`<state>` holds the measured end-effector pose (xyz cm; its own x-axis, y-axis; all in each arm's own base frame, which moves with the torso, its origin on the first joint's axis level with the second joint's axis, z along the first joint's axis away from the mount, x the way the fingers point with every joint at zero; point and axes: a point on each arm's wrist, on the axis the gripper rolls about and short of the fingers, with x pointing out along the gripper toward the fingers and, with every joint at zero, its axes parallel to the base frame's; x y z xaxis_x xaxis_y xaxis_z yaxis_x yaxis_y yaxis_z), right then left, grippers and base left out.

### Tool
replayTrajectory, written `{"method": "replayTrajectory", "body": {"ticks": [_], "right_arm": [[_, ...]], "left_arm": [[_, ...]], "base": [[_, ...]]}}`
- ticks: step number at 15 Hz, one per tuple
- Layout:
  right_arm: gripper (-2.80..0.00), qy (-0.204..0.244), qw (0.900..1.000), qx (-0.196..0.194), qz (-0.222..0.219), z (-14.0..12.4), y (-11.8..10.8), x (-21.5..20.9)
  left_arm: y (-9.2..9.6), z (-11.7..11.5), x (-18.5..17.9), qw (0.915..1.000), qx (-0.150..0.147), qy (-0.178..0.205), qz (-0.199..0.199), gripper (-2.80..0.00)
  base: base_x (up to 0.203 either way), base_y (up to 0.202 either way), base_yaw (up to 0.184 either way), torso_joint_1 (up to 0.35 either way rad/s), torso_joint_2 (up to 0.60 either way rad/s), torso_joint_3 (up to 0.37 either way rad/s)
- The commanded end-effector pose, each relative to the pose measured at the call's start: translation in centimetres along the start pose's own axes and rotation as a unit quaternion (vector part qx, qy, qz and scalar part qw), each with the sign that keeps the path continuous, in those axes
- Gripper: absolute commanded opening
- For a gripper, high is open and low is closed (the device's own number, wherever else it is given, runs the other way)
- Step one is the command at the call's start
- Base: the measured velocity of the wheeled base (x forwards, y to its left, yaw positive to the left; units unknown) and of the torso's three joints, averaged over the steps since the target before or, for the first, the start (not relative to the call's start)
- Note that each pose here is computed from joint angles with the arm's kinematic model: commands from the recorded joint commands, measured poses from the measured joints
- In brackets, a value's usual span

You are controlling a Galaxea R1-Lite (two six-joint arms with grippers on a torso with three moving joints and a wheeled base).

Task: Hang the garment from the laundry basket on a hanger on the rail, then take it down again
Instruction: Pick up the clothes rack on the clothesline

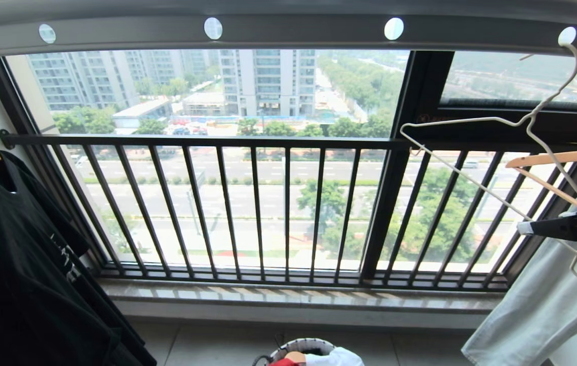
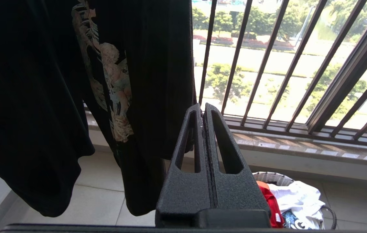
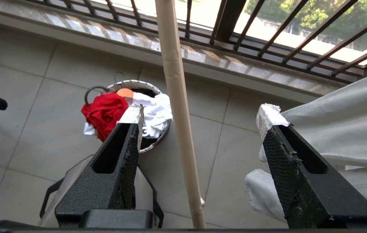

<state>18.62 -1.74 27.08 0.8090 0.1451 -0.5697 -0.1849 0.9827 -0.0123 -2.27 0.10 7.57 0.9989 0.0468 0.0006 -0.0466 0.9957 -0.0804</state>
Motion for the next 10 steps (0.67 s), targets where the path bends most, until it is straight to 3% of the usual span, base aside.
{"method": "replayTrajectory", "body": {"ticks": [1,10], "right_arm": [[-2.8,-0.002,1.0,-0.001,0.0,-0.01,0.05,-0.17],[-2.8,-0.006,1.0,-0.004,-0.002,-0.11,0.16,-0.59]], "left_arm": [[0.0,0.0,0.0,1.0,0.0,0.0,0.0,-2.8],[0.0,0.01,0.0,1.0,0.0,0.0,0.0,-2.8]], "base": [[0.0,0.0,0.0,0.0,0.0,0.0],[0.0,0.0,0.0,0.0,0.0,0.0]]}}
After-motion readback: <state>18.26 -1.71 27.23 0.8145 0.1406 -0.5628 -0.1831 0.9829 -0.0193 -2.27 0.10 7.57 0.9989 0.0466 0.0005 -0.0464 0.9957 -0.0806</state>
